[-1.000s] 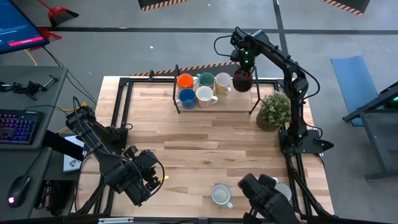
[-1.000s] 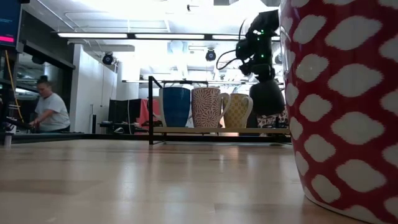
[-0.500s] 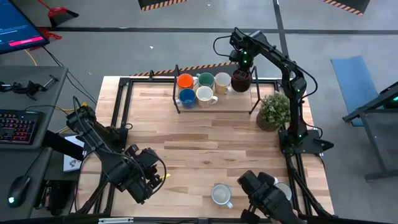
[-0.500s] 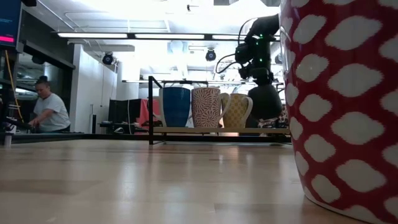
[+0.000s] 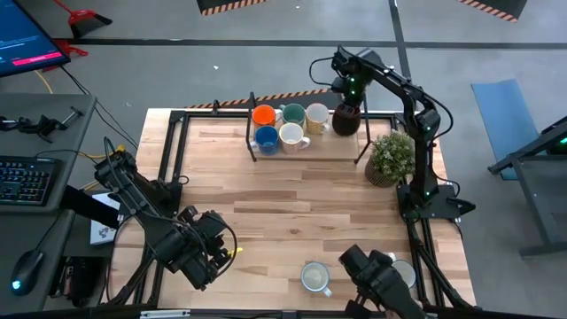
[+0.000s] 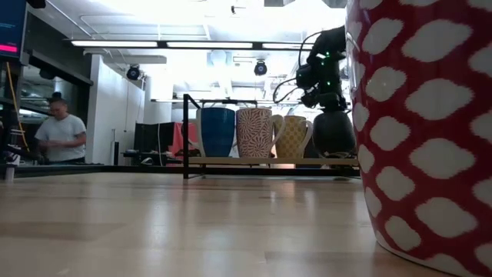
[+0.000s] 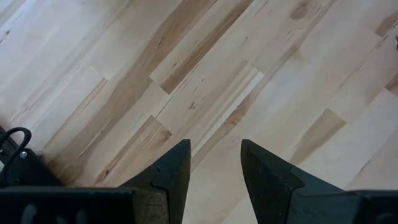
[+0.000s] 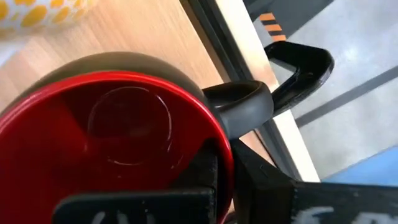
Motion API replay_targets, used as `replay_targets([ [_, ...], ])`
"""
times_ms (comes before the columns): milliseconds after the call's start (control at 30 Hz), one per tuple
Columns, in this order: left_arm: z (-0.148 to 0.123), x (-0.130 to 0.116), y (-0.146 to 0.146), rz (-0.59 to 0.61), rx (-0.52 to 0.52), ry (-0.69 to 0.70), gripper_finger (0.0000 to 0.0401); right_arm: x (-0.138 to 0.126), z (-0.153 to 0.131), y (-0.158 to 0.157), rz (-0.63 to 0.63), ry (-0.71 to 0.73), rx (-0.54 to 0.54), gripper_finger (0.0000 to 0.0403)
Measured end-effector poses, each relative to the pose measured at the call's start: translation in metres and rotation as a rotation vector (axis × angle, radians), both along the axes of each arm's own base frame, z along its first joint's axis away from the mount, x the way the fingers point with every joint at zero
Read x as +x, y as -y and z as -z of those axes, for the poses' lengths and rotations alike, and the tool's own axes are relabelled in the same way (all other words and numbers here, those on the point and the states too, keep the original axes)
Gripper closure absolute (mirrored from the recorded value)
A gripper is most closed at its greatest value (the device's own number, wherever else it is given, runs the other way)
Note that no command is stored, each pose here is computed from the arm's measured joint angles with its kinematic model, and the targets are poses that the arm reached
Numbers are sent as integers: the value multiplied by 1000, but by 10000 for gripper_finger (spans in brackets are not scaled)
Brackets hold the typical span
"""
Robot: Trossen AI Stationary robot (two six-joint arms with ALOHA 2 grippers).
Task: Place coffee mugs
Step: Put the black mug on the shelf
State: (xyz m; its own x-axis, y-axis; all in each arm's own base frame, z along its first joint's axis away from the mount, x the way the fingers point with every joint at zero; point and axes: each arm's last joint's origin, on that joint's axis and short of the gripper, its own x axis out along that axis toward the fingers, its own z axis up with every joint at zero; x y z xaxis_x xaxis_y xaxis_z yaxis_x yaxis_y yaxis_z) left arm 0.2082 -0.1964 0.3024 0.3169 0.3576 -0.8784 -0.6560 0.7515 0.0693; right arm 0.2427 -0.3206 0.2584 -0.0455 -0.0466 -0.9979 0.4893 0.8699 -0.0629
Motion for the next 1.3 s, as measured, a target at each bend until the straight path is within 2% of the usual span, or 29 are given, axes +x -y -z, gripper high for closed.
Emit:
replay_targets([
  [333,0,5,-5,-7,-5,-21,270,4,-11,1,-24,54,-47,403],
  [1300,0,7,-8,-3,-6,-35,270,2,-9,-4,31,23,-7,402],
])
